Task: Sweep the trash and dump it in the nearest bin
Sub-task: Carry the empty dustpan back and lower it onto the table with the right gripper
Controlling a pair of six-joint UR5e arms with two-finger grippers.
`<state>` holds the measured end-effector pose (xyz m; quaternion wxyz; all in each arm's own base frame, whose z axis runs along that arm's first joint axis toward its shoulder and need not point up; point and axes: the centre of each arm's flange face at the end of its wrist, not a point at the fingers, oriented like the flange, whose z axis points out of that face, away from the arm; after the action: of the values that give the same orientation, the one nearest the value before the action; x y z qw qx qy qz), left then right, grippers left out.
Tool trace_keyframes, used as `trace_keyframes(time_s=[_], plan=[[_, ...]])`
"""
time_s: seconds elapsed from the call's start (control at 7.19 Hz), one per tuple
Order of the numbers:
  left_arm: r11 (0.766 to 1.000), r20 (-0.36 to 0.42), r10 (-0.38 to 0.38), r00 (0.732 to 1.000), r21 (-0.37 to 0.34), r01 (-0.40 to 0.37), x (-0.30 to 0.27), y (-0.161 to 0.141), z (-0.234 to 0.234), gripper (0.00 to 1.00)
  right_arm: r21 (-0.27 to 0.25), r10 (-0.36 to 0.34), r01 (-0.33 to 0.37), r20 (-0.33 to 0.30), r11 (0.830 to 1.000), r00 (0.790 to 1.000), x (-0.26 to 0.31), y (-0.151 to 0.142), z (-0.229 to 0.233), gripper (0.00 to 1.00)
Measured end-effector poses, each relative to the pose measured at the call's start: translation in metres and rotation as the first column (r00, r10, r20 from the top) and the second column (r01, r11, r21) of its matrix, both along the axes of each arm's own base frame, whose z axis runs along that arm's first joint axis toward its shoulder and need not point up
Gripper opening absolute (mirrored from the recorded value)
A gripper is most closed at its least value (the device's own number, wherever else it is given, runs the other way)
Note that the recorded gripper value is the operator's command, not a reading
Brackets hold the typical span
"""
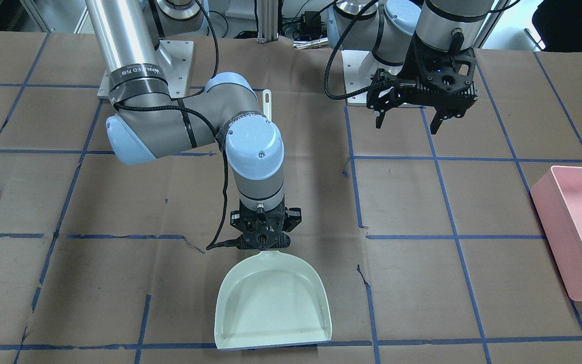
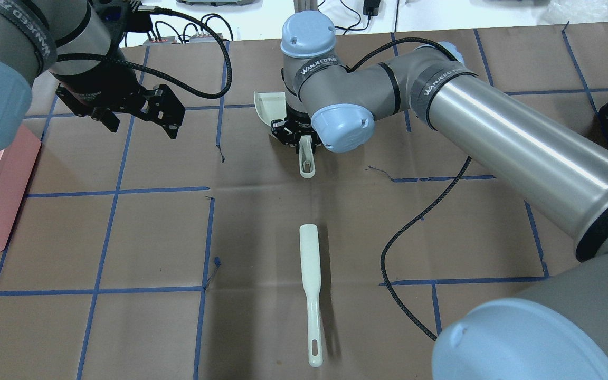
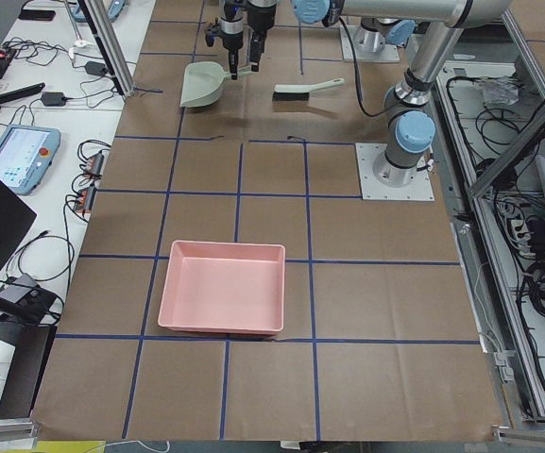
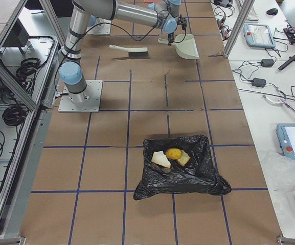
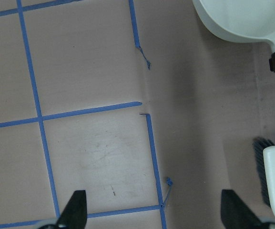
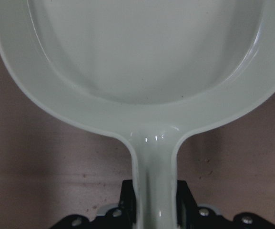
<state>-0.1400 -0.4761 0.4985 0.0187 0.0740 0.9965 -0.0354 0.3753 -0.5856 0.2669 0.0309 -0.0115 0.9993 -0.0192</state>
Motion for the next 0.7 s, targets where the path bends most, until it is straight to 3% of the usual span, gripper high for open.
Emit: trace_keyframes(time_s=[0.14,0.28,0.42,0.7], plan=[[1.000,-0.001,0.000,1.000,0.002,0.000,0.000,0.001,-0.001,1.00,-0.004,-0.002,0.002,-0.003,1.000,1.000,0.001,-0.004,-0.012,0.07],[1.000,-0.001,0.000,1.000,0.003,0.000,0.000,0.001,-0.002,1.00,-0.002,-0.002,0.002,-0.007,1.000,1.000,0.002,-0.006,-0.021,0.20],[1.000,-0.001,0.000,1.000,0.003,0.000,0.000,0.002,-0.002,1.00,0.001,-0.003,0.003,-0.009,1.000,1.000,0.002,-0.007,-0.026,0.99],[1.000,-0.002,0.000,1.000,0.004,0.000,0.000,0.001,-0.002,1.00,0.007,-0.005,0.005,-0.009,1.000,1.000,0.002,-0.009,-0.030,1.00]])
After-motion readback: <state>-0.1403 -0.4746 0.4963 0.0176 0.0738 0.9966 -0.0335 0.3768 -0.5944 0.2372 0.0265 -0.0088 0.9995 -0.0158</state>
